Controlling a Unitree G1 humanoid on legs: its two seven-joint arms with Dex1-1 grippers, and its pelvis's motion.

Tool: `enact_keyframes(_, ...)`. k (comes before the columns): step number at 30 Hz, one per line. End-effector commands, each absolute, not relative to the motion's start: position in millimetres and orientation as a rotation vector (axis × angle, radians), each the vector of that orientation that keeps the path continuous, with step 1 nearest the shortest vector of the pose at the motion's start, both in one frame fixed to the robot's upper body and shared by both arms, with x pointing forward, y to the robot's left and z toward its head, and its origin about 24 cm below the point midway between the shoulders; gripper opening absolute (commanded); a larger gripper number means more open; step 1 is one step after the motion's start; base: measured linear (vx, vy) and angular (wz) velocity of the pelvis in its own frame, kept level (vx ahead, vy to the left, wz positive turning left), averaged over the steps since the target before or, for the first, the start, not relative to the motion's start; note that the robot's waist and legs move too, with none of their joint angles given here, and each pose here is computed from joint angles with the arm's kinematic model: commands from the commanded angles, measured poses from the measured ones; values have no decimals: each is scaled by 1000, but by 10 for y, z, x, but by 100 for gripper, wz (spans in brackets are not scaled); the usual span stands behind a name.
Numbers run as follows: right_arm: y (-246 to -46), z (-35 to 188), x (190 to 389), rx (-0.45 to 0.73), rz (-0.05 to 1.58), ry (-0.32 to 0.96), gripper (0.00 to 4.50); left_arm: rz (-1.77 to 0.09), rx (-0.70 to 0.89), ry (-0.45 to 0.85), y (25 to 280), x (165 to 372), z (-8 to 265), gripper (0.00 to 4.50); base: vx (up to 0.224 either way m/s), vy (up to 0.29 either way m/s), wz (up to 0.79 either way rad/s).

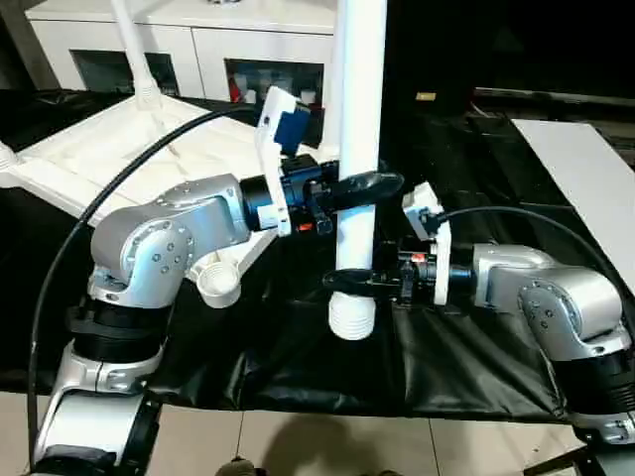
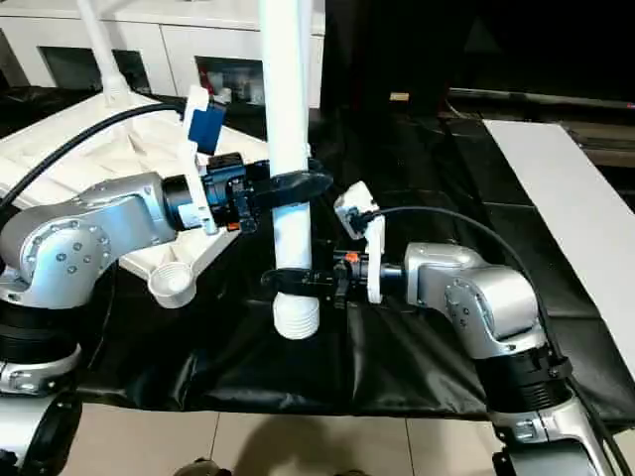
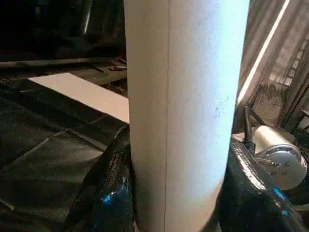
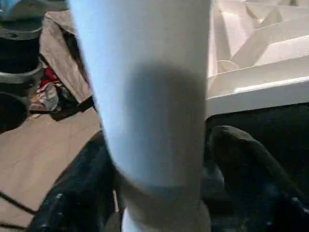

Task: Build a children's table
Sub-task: Pick table leg

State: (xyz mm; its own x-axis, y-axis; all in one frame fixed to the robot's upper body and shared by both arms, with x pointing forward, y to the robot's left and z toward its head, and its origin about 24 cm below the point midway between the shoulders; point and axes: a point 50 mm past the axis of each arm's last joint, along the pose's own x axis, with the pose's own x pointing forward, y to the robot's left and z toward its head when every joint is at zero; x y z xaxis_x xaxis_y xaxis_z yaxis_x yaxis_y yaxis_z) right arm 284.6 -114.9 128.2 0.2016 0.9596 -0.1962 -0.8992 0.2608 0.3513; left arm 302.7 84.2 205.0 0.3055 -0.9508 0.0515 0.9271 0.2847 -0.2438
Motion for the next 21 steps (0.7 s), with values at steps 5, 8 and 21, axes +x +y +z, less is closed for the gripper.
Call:
enact_keyframes(5,-1149,1305,2849,171,1327,424,264,-1263,-216,71,827,3057,2129,181,0,0,0)
enact_keyframes(8,-1147,1297,2850,173,1328,427,235,-1264,-215,68,827,3059,2126,181,0,0,0)
enact_keyframes(21,-1131,1272,2838,184,1335,424,190,-1270,-238,60,818,3052,2117,181,0,0,0)
